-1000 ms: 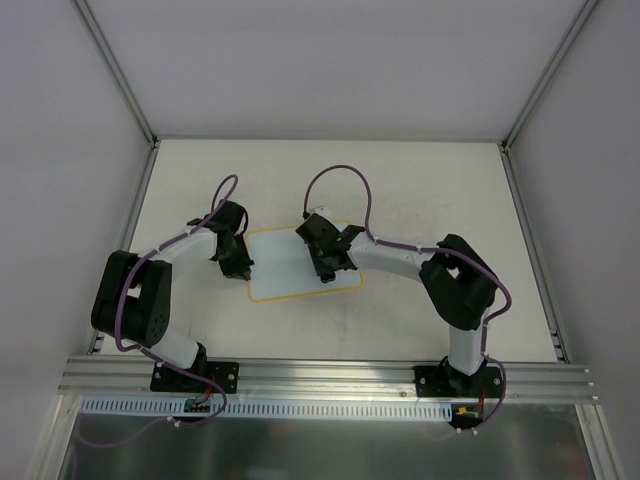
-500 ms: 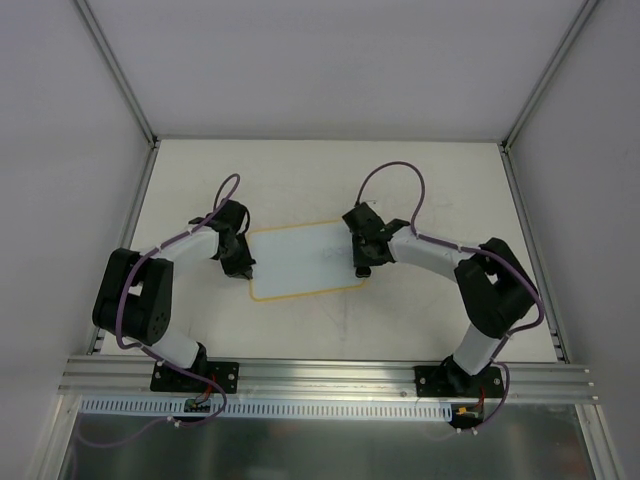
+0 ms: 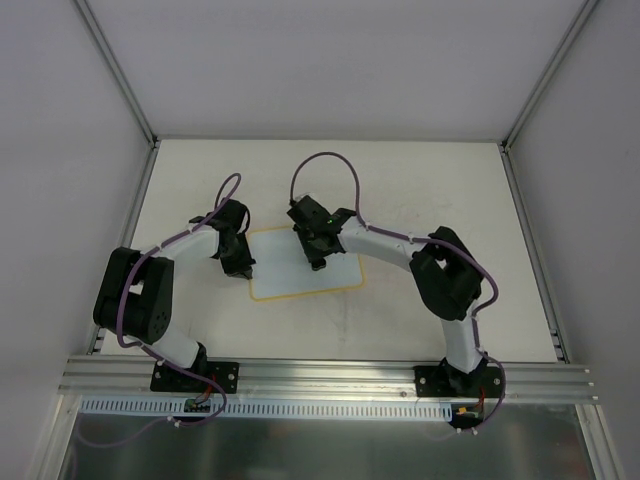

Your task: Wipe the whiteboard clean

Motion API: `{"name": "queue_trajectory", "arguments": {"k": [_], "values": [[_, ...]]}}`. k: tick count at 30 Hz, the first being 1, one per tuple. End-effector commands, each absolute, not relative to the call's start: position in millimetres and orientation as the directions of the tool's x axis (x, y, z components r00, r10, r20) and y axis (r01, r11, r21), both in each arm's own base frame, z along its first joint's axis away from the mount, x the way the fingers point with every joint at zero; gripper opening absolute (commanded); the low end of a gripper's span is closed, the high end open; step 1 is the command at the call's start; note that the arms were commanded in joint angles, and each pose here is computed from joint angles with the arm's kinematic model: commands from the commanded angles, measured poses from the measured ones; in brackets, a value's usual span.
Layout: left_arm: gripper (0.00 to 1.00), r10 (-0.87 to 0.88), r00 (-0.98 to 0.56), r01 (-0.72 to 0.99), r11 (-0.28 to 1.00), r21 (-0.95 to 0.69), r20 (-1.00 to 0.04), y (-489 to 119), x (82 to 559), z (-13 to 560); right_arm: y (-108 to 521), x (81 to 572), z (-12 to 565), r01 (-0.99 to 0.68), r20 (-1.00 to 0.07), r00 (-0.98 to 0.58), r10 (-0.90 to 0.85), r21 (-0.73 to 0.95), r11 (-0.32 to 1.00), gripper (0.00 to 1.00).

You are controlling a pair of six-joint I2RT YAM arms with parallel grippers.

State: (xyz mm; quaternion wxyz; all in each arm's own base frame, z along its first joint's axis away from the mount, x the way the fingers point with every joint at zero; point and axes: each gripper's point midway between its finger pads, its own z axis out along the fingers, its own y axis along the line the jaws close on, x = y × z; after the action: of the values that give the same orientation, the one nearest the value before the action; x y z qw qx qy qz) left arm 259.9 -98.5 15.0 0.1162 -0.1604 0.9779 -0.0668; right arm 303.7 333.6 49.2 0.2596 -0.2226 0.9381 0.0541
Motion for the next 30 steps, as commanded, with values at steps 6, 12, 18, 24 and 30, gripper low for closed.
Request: {"name": "queue_trajectory", "arguments": {"k": [6,12,18,24,30], "values": [[0.0,-0.296,-0.942,-0.292,0.955,-0.049,-0.16,-78.6,241.9,-1.2,377.4,298.1,26.9,-0.573,-0.469,-0.728,-0.5,0.015,0.819,0.0],[0.0,-0.292,-0.944,-0.291,0.956,-0.033,-0.154,-75.4,237.5,-3.4,325.5,305.2,12.3,-0.475,-0.415,-0.789,-0.453,-0.056,0.878,0.0],[0.0,-0.296,-0.944,-0.296,0.955,-0.025,-0.143,-74.6,235.0,-6.2,248.1,325.3,17.2,-0.295,-0.382,-0.862,-0.333,-0.157,0.943,0.0],[0.0,-0.296,-0.944,-0.295,0.955,-0.03,-0.147,-75.3,237.0,-4.5,192.0,336.4,20.8,-0.165,-0.353,-0.905,-0.239,-0.227,0.96,0.0],[0.0,-0.297,-0.944,-0.292,0.955,-0.053,-0.143,-80.1,238.9,-2.1,214.1,334.1,17.3,-0.216,-0.35,-0.902,-0.251,-0.137,0.967,0.0]]}}
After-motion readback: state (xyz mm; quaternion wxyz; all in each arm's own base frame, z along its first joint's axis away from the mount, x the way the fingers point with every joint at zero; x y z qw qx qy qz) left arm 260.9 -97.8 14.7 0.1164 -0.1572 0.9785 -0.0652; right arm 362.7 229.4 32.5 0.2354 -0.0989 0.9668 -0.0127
